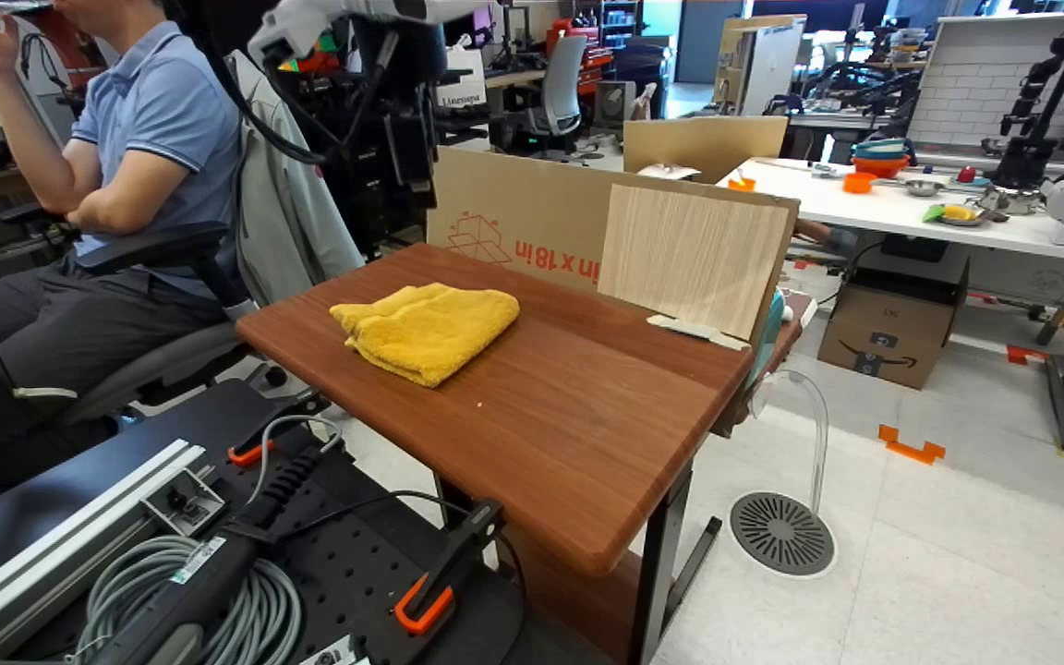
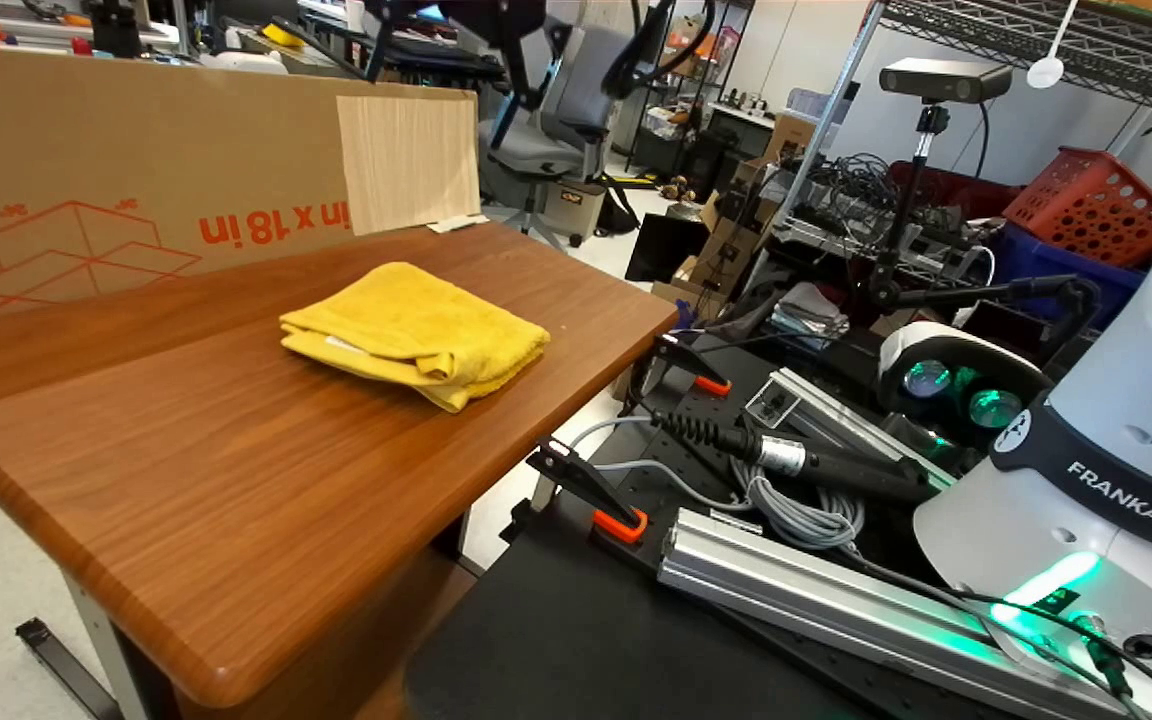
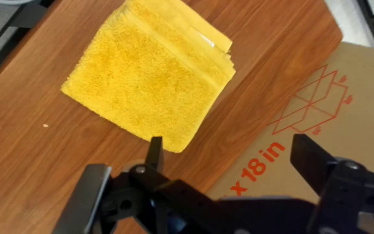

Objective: Wipe the table with the yellow towel

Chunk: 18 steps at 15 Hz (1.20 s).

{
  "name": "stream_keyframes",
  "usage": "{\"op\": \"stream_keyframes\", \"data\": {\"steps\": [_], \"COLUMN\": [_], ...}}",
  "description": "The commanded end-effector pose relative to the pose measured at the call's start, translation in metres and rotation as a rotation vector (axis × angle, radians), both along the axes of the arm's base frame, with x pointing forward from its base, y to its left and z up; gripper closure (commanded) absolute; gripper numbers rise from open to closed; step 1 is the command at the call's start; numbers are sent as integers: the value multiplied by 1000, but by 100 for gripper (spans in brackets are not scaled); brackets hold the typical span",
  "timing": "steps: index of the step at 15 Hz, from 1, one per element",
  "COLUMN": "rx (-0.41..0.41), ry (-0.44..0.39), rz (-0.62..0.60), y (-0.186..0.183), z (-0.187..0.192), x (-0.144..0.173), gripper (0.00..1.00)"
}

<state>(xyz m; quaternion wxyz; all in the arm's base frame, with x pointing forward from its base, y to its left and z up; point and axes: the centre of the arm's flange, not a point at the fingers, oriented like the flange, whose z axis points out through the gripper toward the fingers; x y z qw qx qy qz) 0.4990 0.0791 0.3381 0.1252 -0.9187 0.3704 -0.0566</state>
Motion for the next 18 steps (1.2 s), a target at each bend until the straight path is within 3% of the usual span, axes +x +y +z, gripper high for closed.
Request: {"op": "stream_keyframes", "data": {"steps": [1, 8, 9, 14, 18], "rx": [-37, -15, -20, -26, -108], "ry": [88, 276, 231, 244, 247], "rz": [-120, -237, -206, -205, -258], "y": [1, 7, 2, 3, 0], "z": [-41, -99, -93, -95, -117], "x": [42, 60, 43, 44, 47], "gripper": [0, 0, 0, 0, 0]}}
